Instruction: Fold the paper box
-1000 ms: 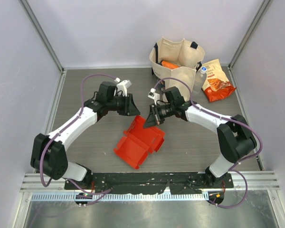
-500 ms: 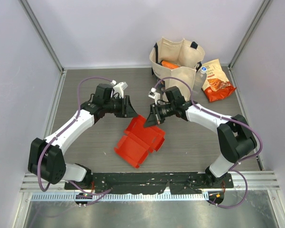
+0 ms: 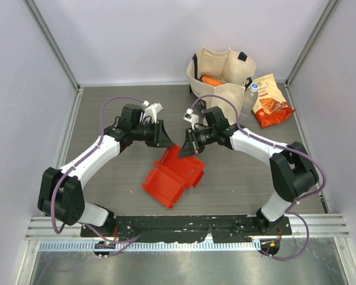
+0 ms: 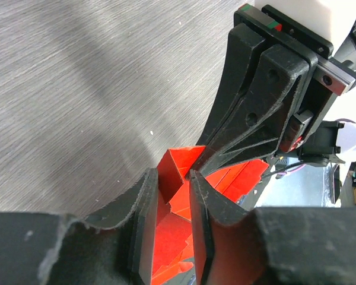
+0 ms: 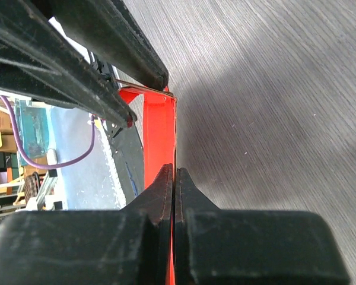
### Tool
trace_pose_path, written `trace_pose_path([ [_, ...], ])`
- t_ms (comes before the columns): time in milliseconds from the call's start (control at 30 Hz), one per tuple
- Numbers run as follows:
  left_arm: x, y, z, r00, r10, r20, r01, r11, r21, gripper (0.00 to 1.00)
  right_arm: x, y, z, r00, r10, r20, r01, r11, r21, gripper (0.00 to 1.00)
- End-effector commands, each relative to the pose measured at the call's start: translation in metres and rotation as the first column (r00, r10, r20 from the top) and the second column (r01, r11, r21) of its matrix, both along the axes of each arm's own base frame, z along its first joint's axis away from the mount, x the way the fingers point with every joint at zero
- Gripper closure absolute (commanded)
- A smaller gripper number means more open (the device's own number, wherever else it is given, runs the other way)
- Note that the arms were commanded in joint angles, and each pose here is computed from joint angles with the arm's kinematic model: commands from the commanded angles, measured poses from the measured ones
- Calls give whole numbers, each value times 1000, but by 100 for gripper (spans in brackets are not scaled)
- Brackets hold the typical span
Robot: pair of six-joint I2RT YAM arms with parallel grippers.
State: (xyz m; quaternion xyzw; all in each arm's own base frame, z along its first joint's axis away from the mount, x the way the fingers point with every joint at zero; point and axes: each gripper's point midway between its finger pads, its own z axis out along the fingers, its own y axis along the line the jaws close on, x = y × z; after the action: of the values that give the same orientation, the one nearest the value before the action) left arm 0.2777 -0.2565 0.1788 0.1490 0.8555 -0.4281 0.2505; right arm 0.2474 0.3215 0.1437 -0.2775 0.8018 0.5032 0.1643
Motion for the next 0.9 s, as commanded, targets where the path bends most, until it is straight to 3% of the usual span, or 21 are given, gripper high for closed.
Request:
trace_pose_path([
  [0,-7,-25,28,995,-92,44,96,991,-96,67,11,10,16,997,5,71,-7,999,33,99],
  [300,-13,-47,10,996,-86,-1,84,982,-171,64,8,13,24,996,-1,94,-5,998,65,100],
  [433,-6,-37,20,998,-36,56,43,990,-132,57,9,12,22,995,-5,95,0,999,51,100],
  [600,10,5,37,980,142,141,-130,987,-95,56,13,4,15,995,-47,91,46,999,13,100],
  [667,21,42,36,943,285,174,-284,958,-33,53,11,2,14,995,-49,91,48,999,13,100],
  [733,28,74,25,911,383,152,-389,921,7,50,8,2,17,995,-45,86,42,999,32,100],
  [867,23,94,-3,900,434,25,-435,897,81,53,2,3,19,997,-24,76,19,998,65,99],
])
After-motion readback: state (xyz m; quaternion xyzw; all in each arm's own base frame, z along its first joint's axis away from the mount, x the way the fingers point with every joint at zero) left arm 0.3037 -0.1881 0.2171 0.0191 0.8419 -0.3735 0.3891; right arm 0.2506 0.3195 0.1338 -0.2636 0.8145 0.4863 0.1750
